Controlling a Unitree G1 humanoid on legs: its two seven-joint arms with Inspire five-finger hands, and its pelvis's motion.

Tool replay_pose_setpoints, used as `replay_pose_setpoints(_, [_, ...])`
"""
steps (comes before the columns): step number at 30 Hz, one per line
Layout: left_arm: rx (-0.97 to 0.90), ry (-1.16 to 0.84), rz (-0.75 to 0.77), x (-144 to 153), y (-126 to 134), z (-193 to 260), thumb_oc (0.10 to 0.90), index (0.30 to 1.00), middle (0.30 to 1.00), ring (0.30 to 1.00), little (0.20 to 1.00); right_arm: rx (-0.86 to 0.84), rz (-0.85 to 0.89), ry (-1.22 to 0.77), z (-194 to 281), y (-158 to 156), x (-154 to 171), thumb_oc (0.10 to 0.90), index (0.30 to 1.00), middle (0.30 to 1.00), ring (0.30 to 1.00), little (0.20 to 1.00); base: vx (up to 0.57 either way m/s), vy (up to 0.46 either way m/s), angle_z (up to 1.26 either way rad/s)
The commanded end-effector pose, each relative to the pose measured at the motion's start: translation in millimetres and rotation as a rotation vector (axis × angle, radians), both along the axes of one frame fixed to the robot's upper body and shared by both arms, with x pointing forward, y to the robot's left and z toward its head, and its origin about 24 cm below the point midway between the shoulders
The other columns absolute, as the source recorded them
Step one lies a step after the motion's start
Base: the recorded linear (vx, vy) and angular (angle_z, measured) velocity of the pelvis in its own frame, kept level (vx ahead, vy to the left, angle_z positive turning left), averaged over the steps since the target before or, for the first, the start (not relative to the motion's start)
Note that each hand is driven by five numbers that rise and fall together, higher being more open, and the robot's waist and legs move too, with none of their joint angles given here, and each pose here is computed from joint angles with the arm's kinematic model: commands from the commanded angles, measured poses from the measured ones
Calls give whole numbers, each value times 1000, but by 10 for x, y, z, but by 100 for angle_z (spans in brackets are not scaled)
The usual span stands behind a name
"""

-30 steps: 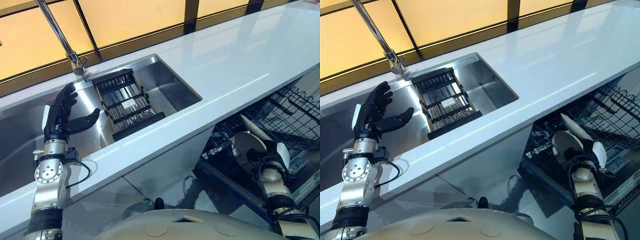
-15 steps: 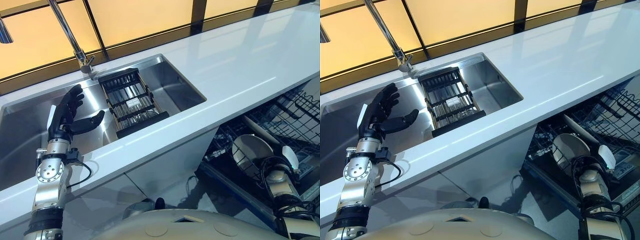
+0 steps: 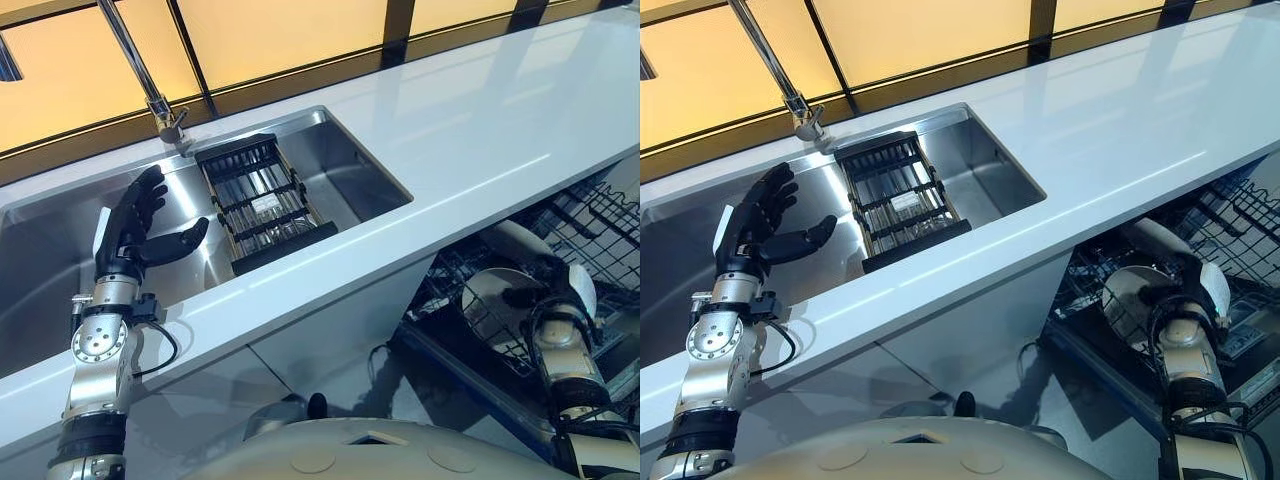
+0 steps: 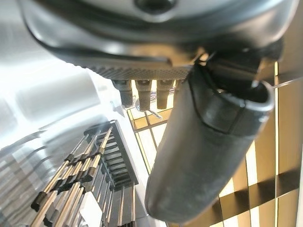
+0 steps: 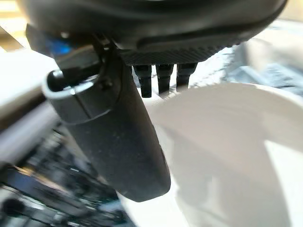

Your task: Pick up plates and place into dishwasher.

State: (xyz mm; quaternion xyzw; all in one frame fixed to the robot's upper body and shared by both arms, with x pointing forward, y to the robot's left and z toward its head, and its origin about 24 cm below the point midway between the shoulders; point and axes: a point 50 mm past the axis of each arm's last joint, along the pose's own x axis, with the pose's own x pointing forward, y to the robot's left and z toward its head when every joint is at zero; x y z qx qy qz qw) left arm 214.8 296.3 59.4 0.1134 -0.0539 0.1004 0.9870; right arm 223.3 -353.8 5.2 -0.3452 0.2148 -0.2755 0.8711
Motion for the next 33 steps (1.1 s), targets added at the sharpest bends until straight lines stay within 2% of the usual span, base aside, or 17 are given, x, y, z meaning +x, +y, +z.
replay_pose_setpoints(1, [49,-286,10,186,101,580,800,900,900,900,900,-122,85,-356,827,-100,344,800,900,900,900,900,-82,-34,-14])
replay_pose_setpoints(7, [48,-302,42,156,176,563,800,900,900,900,900,-86,127,-473,963,-73,248,800,900,900,900,900,-78,-35,-19])
replay_pose_setpoints(13, [45,-334,63,132,199,555,800,900,900,900,900,-16,118,-508,885,-24,168,800,900,900,900,900,-67,-25,-17])
replay_pose_setpoints(17, [42,-345,83,86,220,514,800,900,900,900,900,198,34,-585,682,14,63,800,900,900,900,900,-35,-11,-20])
replay_pose_setpoints(19, [42,-347,103,46,236,465,800,900,900,900,900,392,-79,-610,392,53,-53,800,900,900,900,900,-26,4,-10])
replay_pose_setpoints(26, [47,-359,152,-21,302,443,800,900,900,900,900,727,-247,-589,-178,236,-239,800,900,900,900,900,-14,8,-7])
replay_pose_setpoints(33, [51,-350,208,-66,356,402,800,900,900,900,900,830,-239,-522,-448,541,-276,800,900,900,900,900,-8,19,2])
